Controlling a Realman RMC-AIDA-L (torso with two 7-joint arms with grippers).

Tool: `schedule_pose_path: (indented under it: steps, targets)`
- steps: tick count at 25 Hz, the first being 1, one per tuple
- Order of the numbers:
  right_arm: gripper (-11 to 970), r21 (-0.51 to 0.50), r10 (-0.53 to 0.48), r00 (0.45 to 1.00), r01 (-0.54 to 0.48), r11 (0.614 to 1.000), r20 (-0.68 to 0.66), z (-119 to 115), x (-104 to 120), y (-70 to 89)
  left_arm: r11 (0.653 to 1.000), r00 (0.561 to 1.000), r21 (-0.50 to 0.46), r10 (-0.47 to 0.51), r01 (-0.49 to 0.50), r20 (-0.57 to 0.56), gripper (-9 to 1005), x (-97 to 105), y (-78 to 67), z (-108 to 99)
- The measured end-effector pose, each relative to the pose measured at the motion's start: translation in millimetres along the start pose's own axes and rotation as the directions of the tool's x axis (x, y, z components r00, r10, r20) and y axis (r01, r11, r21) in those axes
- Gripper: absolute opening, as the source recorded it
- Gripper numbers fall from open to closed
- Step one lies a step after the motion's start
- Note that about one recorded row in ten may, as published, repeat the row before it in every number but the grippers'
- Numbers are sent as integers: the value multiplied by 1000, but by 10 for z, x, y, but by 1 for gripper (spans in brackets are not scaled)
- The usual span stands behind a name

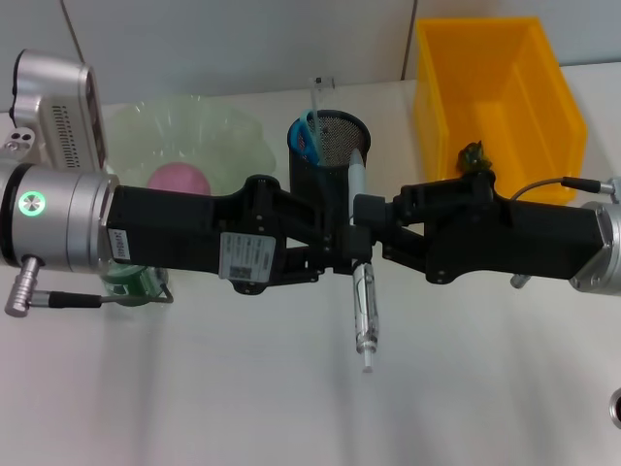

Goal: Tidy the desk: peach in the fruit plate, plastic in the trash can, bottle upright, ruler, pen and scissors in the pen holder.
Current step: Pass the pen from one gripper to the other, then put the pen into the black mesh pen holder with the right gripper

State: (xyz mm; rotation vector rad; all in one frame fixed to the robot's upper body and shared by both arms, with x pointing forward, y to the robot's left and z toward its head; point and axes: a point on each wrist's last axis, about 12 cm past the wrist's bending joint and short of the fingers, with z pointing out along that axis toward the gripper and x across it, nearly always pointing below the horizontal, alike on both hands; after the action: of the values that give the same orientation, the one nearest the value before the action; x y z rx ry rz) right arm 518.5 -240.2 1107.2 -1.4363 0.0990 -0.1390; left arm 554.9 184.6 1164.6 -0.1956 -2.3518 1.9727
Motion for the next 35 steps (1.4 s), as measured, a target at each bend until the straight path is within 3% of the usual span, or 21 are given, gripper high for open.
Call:
schedule_pose_path:
  steps: [9, 20, 25, 35]
  targets:
    - [139, 4, 4, 1000, -4, 1000, 7, 5, -9, 0, 1000, 1000, 6, -4, 4, 7, 151, 6, 8, -13]
    - [138, 13, 1, 1000, -1, 1000, 1, -2, -4, -11, 1000, 1000, 23, -10, 9, 16, 327, 5, 7, -26]
    - [138, 22, 8, 1000, -8, 1000, -16, -23, 0, -13, 1000, 1000, 26, -9, 9, 16, 524, 4, 3, -29]
    - [138, 78, 76, 994, -70, 995, -82, -107, 22, -34, 1000, 999, 18, -5, 5, 32, 524, 18, 16, -105]
